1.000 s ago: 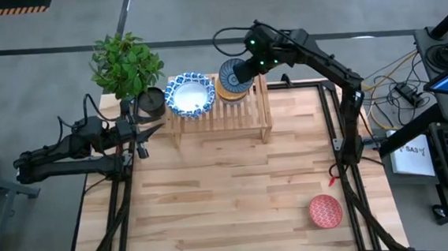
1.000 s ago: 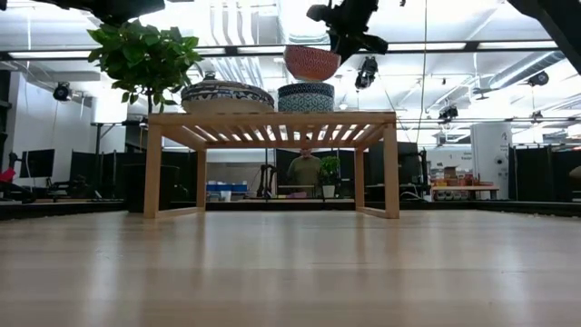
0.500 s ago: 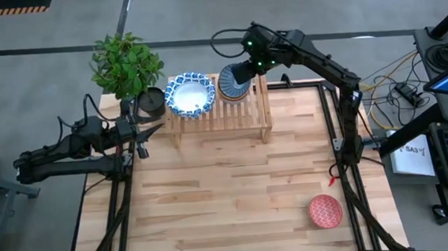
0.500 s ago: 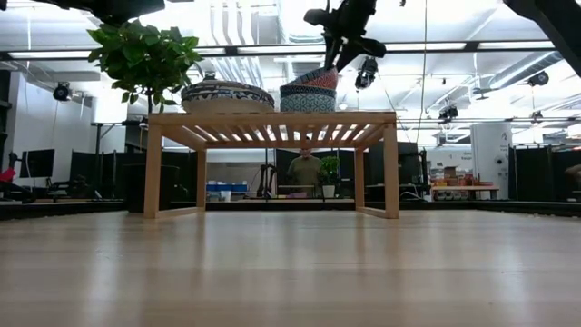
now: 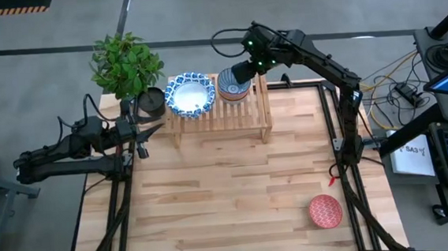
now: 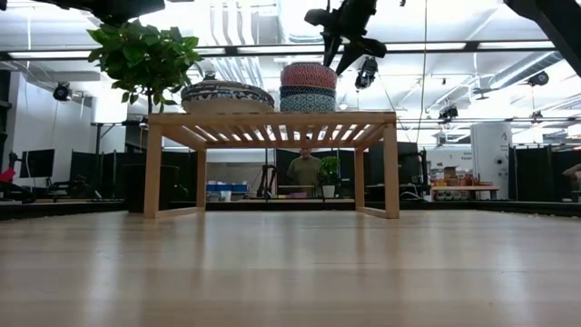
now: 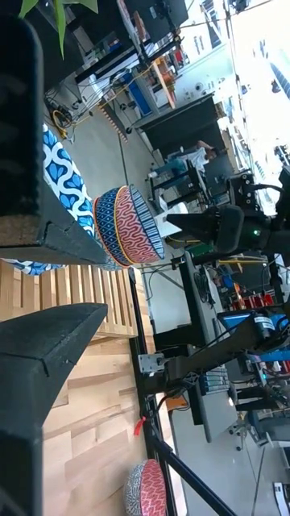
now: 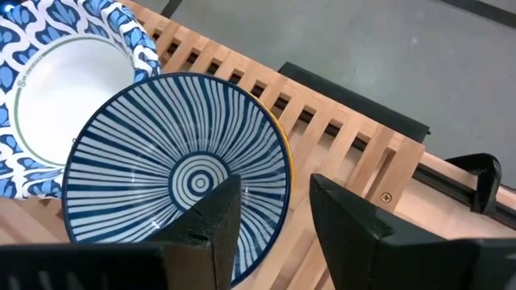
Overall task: Place and stack bowls onto a shelf
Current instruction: Stack the red patterned bowl on top of the red blue patterned bowl on the shelf
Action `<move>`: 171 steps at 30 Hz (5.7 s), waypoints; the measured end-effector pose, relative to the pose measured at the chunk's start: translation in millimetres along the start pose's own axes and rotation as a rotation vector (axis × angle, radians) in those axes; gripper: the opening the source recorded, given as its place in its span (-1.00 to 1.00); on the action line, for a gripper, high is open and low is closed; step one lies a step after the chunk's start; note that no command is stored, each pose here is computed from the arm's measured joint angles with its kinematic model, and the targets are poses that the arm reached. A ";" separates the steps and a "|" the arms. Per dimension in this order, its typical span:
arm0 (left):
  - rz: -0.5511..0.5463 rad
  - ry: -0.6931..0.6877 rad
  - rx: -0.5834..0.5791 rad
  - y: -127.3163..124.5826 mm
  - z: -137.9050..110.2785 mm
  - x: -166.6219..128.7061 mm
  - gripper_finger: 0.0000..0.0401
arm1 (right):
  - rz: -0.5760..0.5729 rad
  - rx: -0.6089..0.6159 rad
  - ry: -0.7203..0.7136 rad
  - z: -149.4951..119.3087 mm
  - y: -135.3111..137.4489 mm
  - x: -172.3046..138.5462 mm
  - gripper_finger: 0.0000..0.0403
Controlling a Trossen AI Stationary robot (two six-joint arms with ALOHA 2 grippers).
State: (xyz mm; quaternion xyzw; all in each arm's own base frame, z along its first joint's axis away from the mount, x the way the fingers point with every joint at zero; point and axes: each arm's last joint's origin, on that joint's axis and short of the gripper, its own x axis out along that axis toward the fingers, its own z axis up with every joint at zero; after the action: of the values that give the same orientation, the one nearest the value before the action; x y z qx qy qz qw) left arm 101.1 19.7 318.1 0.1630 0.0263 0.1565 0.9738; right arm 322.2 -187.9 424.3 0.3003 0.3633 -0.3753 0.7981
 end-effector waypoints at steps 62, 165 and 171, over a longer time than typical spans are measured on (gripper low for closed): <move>0.000 0.000 -0.026 0.0 0.0 0.1 -0.65 | -0.468 0.180 0.779 -401.8 136.3 -41.6 -0.42; 0.000 0.000 -0.008 0.0 0.1 0.1 -0.65 | -0.057 -1.295 -0.158 -51.3 77.5 -37.1 -0.94; 0.000 0.000 -0.007 0.0 0.1 0.1 -0.65 | -0.091 -1.372 -0.098 -45.7 67.6 -26.4 -0.94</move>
State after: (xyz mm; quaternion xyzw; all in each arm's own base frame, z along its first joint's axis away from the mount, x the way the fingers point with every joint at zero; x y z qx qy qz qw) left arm 101.2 19.8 318.2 0.1595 0.0258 0.1568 0.9743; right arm 349.2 -107.1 434.2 -0.3055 0.4945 -0.1066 0.8067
